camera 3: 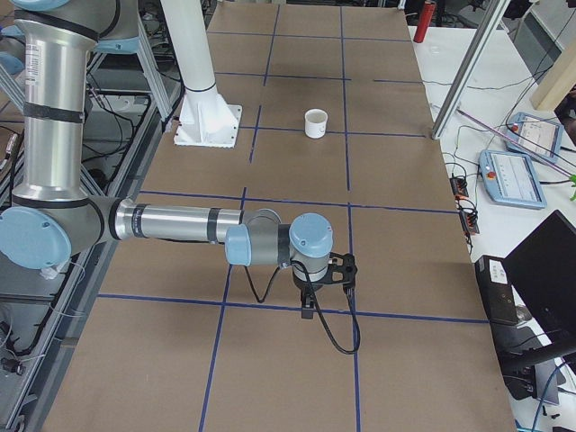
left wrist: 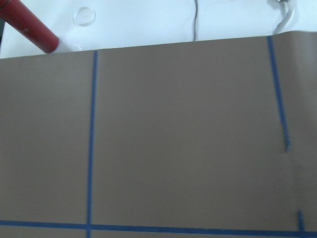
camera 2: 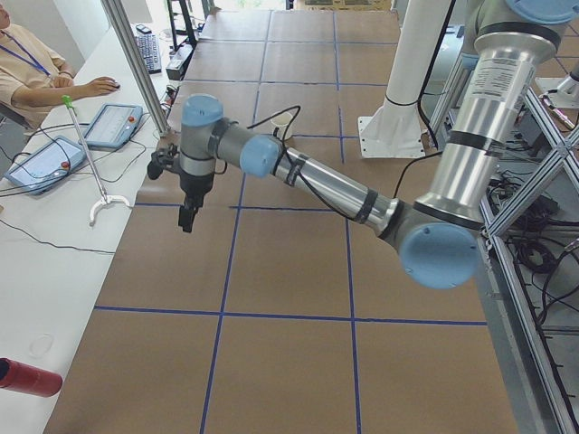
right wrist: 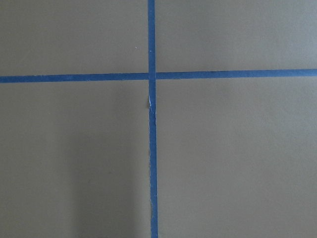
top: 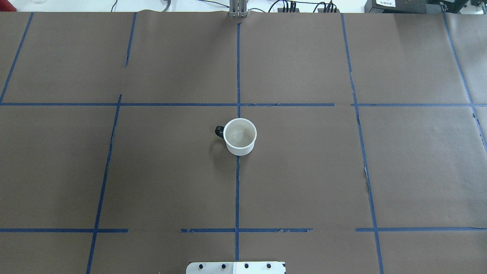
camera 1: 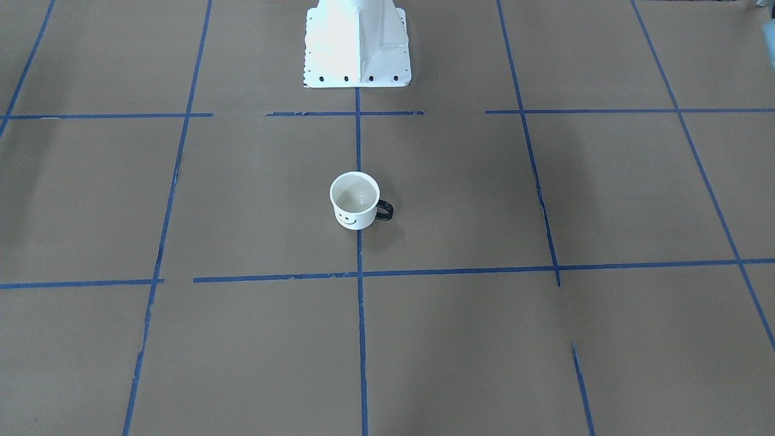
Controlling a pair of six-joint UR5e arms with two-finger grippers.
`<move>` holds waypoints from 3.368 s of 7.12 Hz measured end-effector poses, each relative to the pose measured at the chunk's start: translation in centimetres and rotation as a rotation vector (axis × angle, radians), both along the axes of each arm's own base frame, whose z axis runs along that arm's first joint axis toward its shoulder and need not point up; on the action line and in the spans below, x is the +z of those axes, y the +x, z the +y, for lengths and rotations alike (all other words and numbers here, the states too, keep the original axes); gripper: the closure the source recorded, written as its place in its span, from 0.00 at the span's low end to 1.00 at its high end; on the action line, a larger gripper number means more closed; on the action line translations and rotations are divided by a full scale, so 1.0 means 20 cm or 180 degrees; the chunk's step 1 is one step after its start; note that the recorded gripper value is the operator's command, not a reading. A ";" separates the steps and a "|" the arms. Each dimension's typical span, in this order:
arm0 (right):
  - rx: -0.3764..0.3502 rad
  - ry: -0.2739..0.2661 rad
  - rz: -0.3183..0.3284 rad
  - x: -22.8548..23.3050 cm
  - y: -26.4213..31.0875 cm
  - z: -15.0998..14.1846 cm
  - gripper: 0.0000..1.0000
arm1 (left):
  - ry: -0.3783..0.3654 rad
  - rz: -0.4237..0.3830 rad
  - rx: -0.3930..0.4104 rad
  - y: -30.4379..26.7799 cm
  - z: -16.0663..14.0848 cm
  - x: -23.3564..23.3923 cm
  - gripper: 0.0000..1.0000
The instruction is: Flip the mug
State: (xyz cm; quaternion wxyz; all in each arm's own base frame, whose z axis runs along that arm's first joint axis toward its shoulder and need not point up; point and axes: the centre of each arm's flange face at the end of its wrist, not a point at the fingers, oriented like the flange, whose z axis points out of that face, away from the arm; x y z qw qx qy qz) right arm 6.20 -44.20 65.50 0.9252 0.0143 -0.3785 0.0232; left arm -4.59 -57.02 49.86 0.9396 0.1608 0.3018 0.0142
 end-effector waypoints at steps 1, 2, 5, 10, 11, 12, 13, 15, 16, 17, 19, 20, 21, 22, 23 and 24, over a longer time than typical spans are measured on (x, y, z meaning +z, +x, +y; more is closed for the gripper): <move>0.0001 0.0000 0.0000 0.00 0.00 0.00 0.00 | 0.0119 0.0006 0.0060 -0.22 0.20 0.29 0.00; 0.0002 -0.0002 0.0000 0.00 0.00 0.00 0.00 | 0.0159 0.0017 0.0119 -0.34 0.36 0.47 0.00; 0.0000 0.0000 0.0000 0.00 0.00 0.00 0.00 | 0.0051 0.0073 0.0210 -0.39 0.54 0.70 0.00; 0.0003 -0.0003 0.0000 0.00 0.00 0.00 0.00 | 0.0007 0.0141 0.0199 -0.39 0.57 0.72 0.00; 0.0001 -0.0001 0.0000 0.00 0.00 0.00 0.00 | -0.0003 0.0144 0.0196 -0.39 0.57 0.73 0.00; 0.0000 -0.0001 0.0000 0.00 0.00 0.00 0.00 | -0.0013 0.0146 0.0194 -0.39 0.57 0.74 0.00; 0.0000 0.0000 0.0000 0.00 0.00 0.00 0.00 | -0.0022 0.0148 0.0192 -0.39 0.57 0.75 0.00; 0.0000 0.0000 0.0000 0.00 0.00 0.00 0.00 | -0.0027 0.0149 0.0191 -0.39 0.57 0.75 0.00; 0.0000 0.0000 0.0000 0.00 0.00 0.00 0.00 | -0.0041 0.0151 0.0191 -0.38 0.58 0.76 0.00; 0.0001 -0.0001 0.0000 0.00 0.00 0.00 0.00 | -0.0056 0.0153 0.0190 -0.38 0.58 0.78 0.00; 0.0002 -0.0002 0.0000 0.00 0.00 0.00 0.00 | -0.0098 0.0167 0.0174 -0.38 0.57 0.79 0.00; 0.0002 -0.0002 0.0000 0.00 0.00 0.00 0.00 | -0.0185 0.0232 0.0108 -0.38 0.55 0.80 0.00; 0.0001 -0.0001 0.0000 0.00 0.00 0.00 0.00 | -0.0341 0.0367 0.0037 -0.36 0.54 0.81 0.00; 0.0001 -0.0001 0.0000 0.00 0.00 0.00 0.00 | -0.0507 0.0469 0.0046 -0.32 0.50 0.78 0.00; 0.0002 -0.0002 0.0000 0.00 0.00 0.00 0.00 | -0.0576 0.0494 0.0122 -0.28 0.46 0.70 0.00; 0.0001 -0.0001 0.0000 0.00 0.00 0.00 0.00 | -0.0504 0.0451 0.0256 -0.25 0.44 0.63 0.00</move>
